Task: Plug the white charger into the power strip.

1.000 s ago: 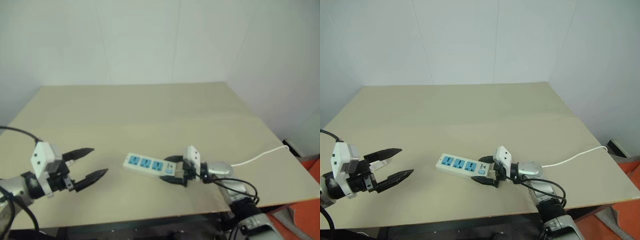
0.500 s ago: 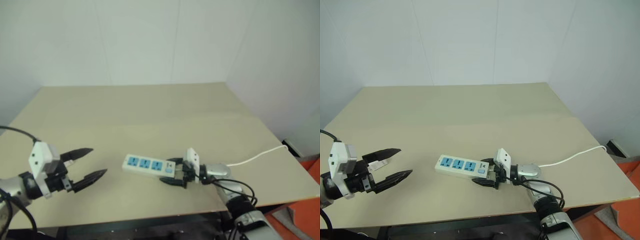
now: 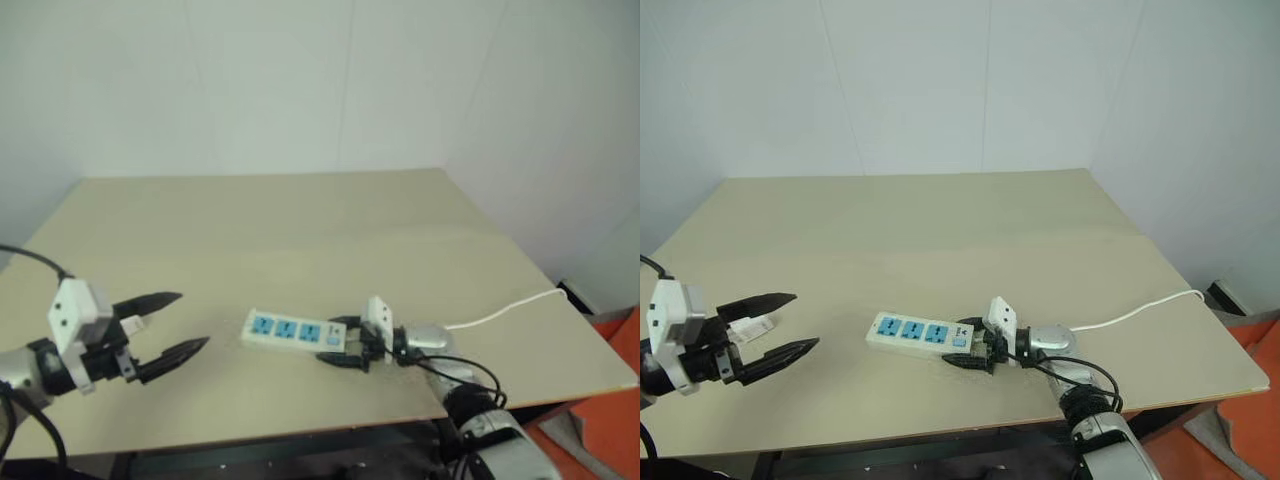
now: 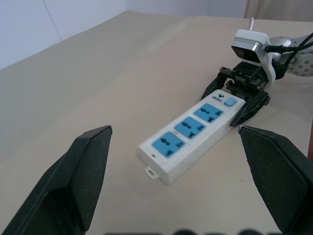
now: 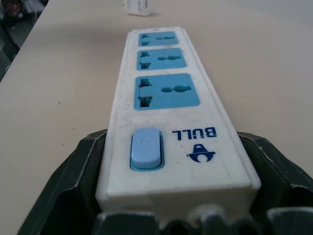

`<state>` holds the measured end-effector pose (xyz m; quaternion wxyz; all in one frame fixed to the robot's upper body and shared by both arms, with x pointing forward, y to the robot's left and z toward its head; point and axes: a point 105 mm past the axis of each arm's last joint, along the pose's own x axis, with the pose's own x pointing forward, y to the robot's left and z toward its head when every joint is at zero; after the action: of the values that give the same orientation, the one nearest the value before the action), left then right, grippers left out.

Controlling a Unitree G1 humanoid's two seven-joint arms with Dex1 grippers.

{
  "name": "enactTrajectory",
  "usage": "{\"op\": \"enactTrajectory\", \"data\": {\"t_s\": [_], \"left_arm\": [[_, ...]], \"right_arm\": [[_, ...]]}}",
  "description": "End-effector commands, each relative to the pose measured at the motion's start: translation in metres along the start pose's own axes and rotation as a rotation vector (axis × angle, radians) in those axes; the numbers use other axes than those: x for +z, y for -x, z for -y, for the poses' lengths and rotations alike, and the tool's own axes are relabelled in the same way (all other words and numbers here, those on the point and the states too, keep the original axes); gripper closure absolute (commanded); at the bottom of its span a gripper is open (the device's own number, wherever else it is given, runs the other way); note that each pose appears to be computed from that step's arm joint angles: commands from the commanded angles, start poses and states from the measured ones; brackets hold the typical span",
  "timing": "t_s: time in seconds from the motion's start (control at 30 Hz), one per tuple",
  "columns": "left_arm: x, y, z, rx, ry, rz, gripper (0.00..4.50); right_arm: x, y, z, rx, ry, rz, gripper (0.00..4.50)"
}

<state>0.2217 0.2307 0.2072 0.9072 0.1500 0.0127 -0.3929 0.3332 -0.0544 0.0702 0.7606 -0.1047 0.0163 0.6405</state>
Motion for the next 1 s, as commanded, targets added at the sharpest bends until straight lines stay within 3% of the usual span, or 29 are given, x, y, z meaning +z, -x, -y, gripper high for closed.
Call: {"op": "enactTrajectory", "data": {"t_s": [0.03,0.27,0.57,0.67,0.77,0.87,1.0], "left_arm": [[0.008,0.004,-0.002,0.007,-0.037,0.006,0.0],[0.009,0.003,-0.005,-0.032,-0.057,-0.015,0.0],[0.004,0.0,-0.032,-0.1,-0.163,-0.175,0.0],[0.001,-0.001,-0.054,-0.065,-0.225,-0.28,0.0],[-0.01,0.006,-0.079,-0.033,-0.262,-0.482,0.0],[-0.02,0.022,-0.104,0.005,-0.219,-0.72,0.0],[-0.02,0.036,-0.117,0.021,-0.086,-0.928,0.0]], "right_arm": [[-0.018,-0.005,-0.014,0.091,-0.002,-0.09,1.08],[0.006,-0.019,-0.008,0.12,0.033,-0.006,1.08],[0.025,-0.036,-0.011,0.271,0.051,0.004,1.08],[0.021,-0.04,-0.014,0.288,0.044,-0.005,1.08],[0.016,-0.042,-0.018,0.301,0.038,-0.012,1.08],[0.012,-0.044,-0.02,0.304,0.028,-0.021,1.08],[0.011,-0.047,-0.023,0.304,0.014,-0.013,1.08]]}}
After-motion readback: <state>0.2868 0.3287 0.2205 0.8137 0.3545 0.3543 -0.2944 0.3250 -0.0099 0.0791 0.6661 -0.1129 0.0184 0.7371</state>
